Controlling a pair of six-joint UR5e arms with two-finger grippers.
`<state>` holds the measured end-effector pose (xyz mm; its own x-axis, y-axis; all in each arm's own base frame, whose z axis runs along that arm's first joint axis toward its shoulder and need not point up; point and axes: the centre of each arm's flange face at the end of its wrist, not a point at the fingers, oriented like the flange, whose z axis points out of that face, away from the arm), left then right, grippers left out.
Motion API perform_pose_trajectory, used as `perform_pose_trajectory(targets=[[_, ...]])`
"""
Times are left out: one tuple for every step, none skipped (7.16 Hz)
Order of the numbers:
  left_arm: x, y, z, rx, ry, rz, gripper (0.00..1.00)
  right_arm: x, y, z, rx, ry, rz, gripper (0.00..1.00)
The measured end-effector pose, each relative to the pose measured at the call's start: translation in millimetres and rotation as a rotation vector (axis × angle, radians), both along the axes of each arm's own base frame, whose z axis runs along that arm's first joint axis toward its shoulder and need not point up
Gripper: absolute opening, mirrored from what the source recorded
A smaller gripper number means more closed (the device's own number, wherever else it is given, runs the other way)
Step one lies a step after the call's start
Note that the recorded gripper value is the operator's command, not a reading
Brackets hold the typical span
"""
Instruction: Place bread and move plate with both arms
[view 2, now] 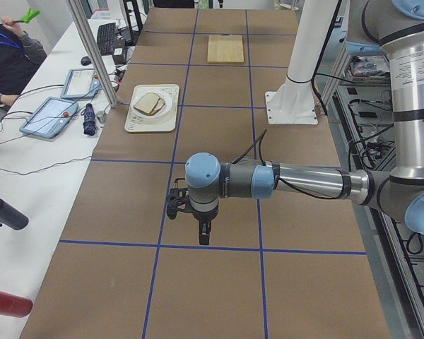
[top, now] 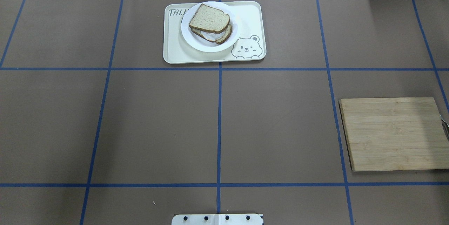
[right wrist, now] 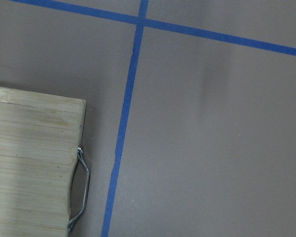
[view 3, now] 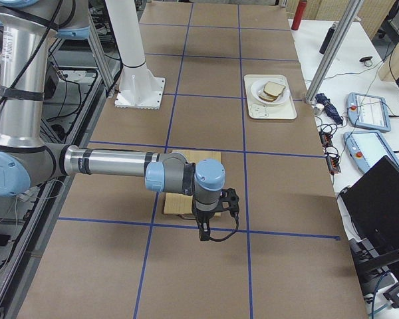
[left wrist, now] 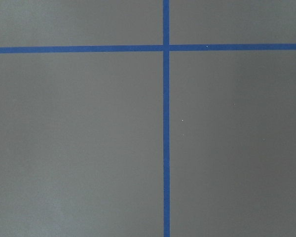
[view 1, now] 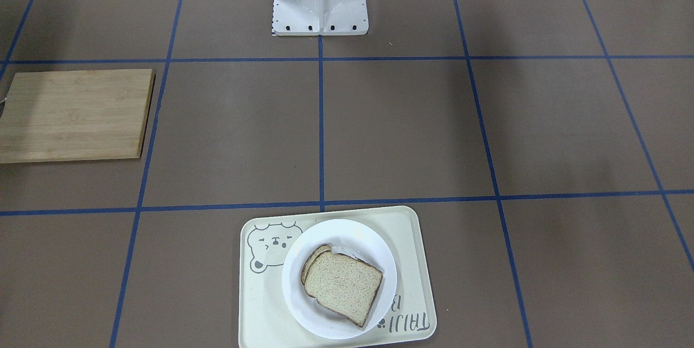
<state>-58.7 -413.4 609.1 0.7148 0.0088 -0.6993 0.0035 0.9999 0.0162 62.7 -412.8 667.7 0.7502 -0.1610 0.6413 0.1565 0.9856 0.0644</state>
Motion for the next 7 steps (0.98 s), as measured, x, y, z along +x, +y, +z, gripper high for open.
perform_pose_trajectory(targets=[[0.0,-0.3,-0.3,0.0,0.0,0.0,0.98,0.0,0.2,1.1,-0.002,0.0,0.0,1.0],[0.1,-0.5,-0.5,0.0,0.0,-0.001,0.98,0.0,0.5,2.7,-0.005,0.001,0.0,1.0],[0.3,-0.6,-0.6,0.0,0.001,-0.001,0.98,0.1,0.6,3.6,-0.007,0.001,0.0,1.0],[0.5,-0.6,-0.7,0.0,0.001,0.0,0.98,0.1,0.3,3.7,-0.007,0.001,0.0,1.0],[0.6,-0.7,-0.7,0.0,0.002,0.0,0.98,0.1,0.1,3.7,-0.007,0.001,0.0,1.0],[0.7,-0.7,-0.6,-0.001,0.001,0.0,0.98,0.1,0.2,3.8,-0.007,0.001,0.0,1.0],[0.7,-0.7,-0.2,-0.001,0.001,-0.001,0.98,0.1,0.5,4.1,-0.007,0.001,-0.001,1.0]])
